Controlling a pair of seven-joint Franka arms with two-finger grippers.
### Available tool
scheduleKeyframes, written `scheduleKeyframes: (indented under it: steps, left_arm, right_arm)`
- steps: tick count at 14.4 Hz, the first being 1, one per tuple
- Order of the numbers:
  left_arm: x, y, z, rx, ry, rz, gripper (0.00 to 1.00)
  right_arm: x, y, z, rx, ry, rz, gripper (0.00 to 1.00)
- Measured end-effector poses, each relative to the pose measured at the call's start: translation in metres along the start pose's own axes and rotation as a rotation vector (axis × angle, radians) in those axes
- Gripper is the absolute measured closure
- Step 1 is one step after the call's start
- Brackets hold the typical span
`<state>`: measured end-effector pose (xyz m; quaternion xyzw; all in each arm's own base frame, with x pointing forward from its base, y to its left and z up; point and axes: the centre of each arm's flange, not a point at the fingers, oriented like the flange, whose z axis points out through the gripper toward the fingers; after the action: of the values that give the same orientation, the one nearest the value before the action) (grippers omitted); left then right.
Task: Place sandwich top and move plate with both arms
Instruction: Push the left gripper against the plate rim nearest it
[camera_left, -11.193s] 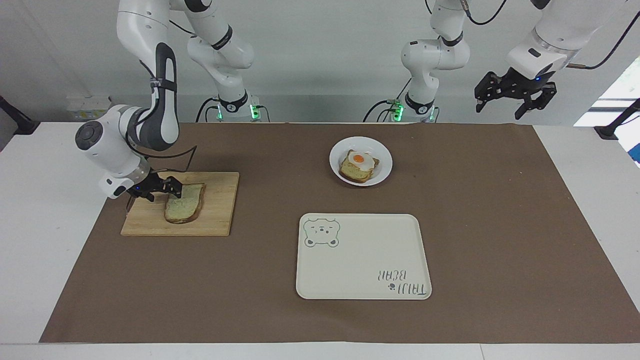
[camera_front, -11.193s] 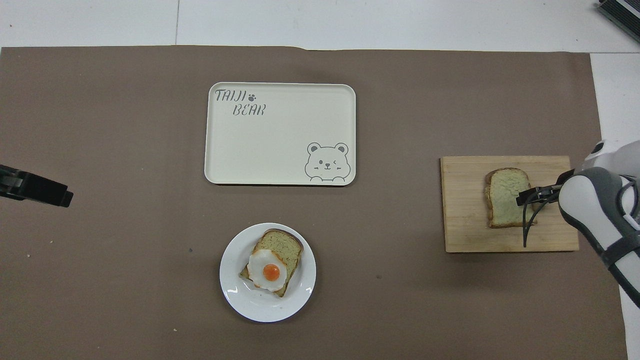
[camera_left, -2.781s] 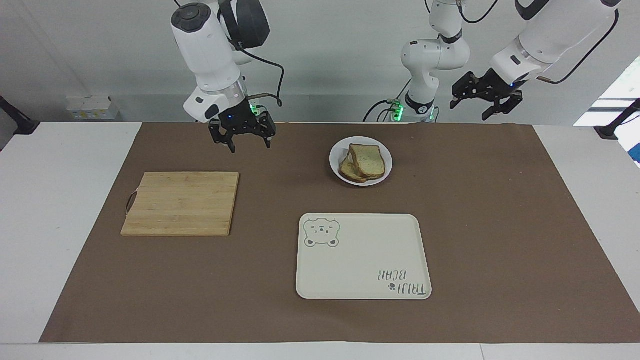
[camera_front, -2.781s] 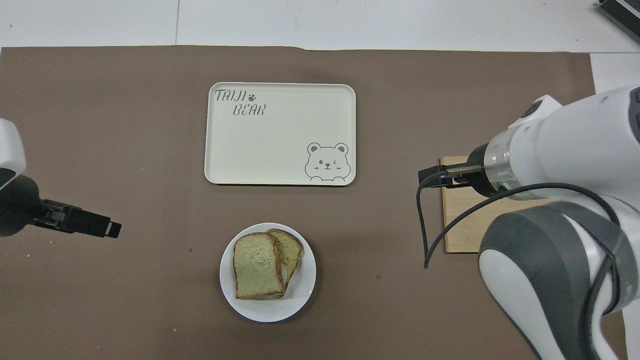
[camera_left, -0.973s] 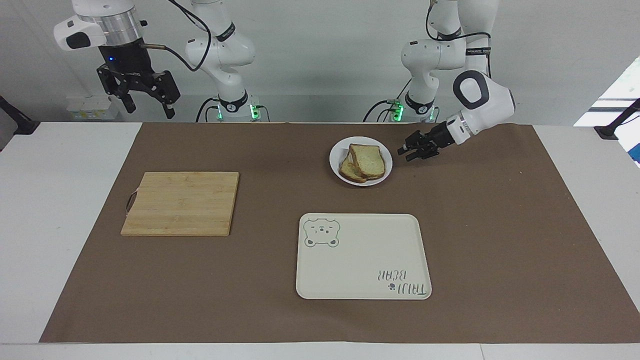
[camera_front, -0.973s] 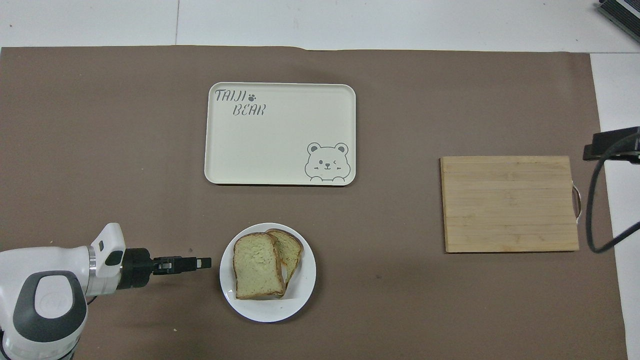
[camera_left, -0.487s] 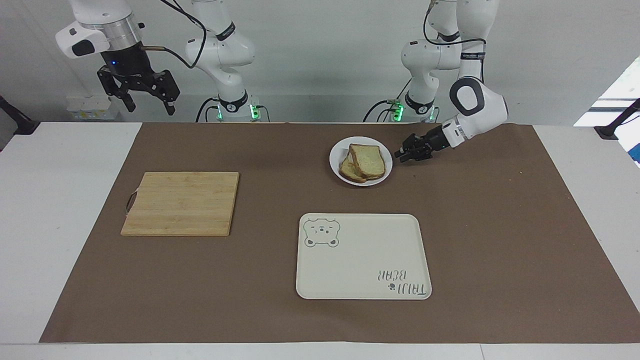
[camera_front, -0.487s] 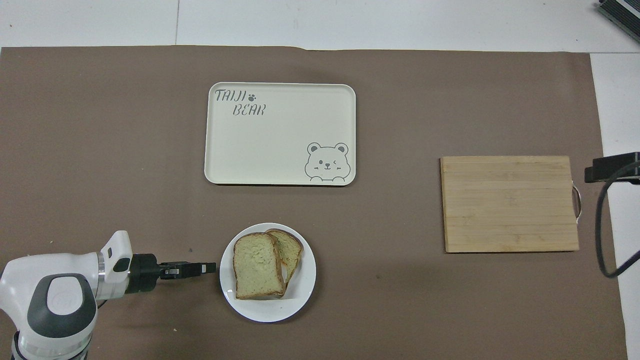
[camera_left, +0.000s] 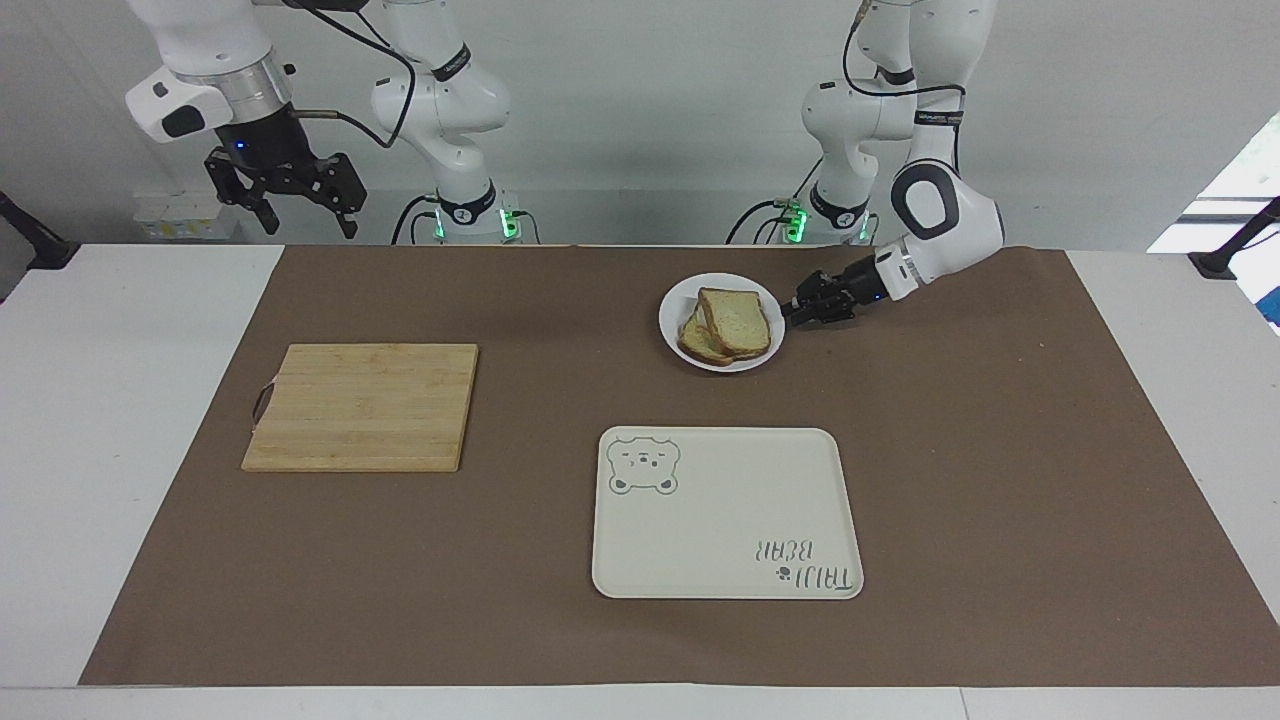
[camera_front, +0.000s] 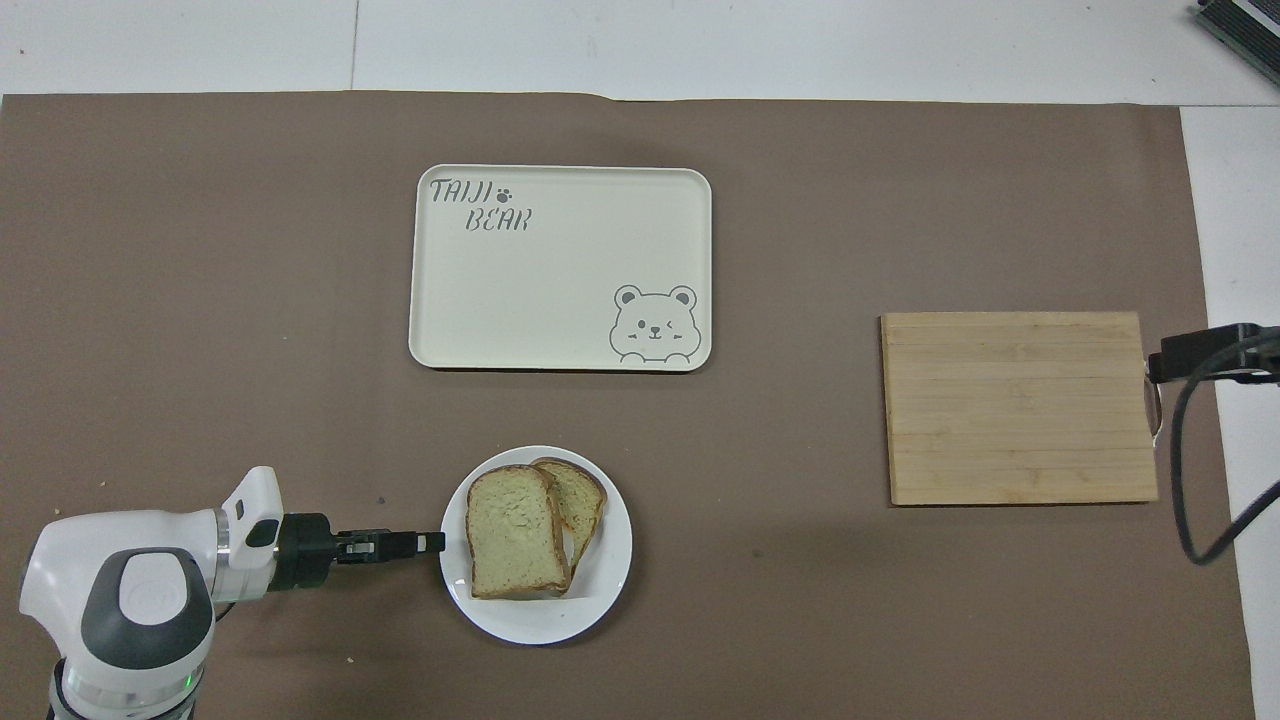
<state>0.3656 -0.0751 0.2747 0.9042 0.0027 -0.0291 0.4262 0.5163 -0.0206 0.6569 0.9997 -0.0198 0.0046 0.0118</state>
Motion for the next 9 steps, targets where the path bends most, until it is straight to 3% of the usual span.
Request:
scheduleKeyframes:
  steps: [9]
  left_arm:
    - [-0.004, 0.0, 0.02, 0.015, -0.028, -0.006, 0.61]
  right_arm:
    - [-0.001, 0.0, 0.001, 0.0, -0.004, -0.02, 0.0]
